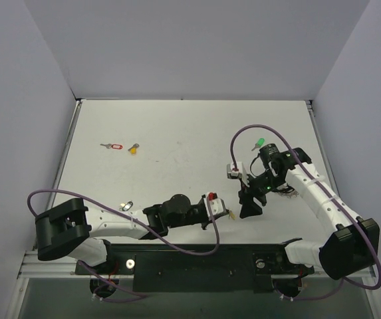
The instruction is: Put the keys on the keyring
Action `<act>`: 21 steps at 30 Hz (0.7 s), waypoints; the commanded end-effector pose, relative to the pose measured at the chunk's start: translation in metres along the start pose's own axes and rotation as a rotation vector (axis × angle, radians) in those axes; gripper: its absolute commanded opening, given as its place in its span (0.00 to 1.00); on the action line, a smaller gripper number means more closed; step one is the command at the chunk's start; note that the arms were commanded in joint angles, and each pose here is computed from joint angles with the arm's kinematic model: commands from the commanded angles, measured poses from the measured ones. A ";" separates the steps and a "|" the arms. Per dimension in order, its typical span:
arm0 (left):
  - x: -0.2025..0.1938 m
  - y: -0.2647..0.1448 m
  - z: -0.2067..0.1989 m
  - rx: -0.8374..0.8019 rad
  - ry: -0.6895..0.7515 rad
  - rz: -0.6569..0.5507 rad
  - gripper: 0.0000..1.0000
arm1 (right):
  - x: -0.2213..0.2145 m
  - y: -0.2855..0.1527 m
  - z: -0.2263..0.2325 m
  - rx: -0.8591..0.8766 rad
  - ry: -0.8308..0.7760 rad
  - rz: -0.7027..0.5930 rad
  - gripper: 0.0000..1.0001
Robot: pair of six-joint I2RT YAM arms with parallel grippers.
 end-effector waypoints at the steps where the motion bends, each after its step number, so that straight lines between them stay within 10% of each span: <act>1: 0.016 -0.007 -0.005 -0.106 -0.036 -0.063 0.00 | 0.014 -0.007 0.021 0.080 -0.143 -0.133 0.56; 21: 0.022 -0.007 -0.008 -0.190 -0.177 -0.186 0.00 | 0.024 0.009 0.020 0.151 -0.349 -0.201 0.33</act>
Point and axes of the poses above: each gripper's point midway between its finger pads, its own y axis out along the fingers, its own z axis along the line the jaws close on, x = y × z, the point moved 8 cm from there along -y, back along the fingers, and after that the axes turned 11 degrees about -y, right-handed, at the moved point
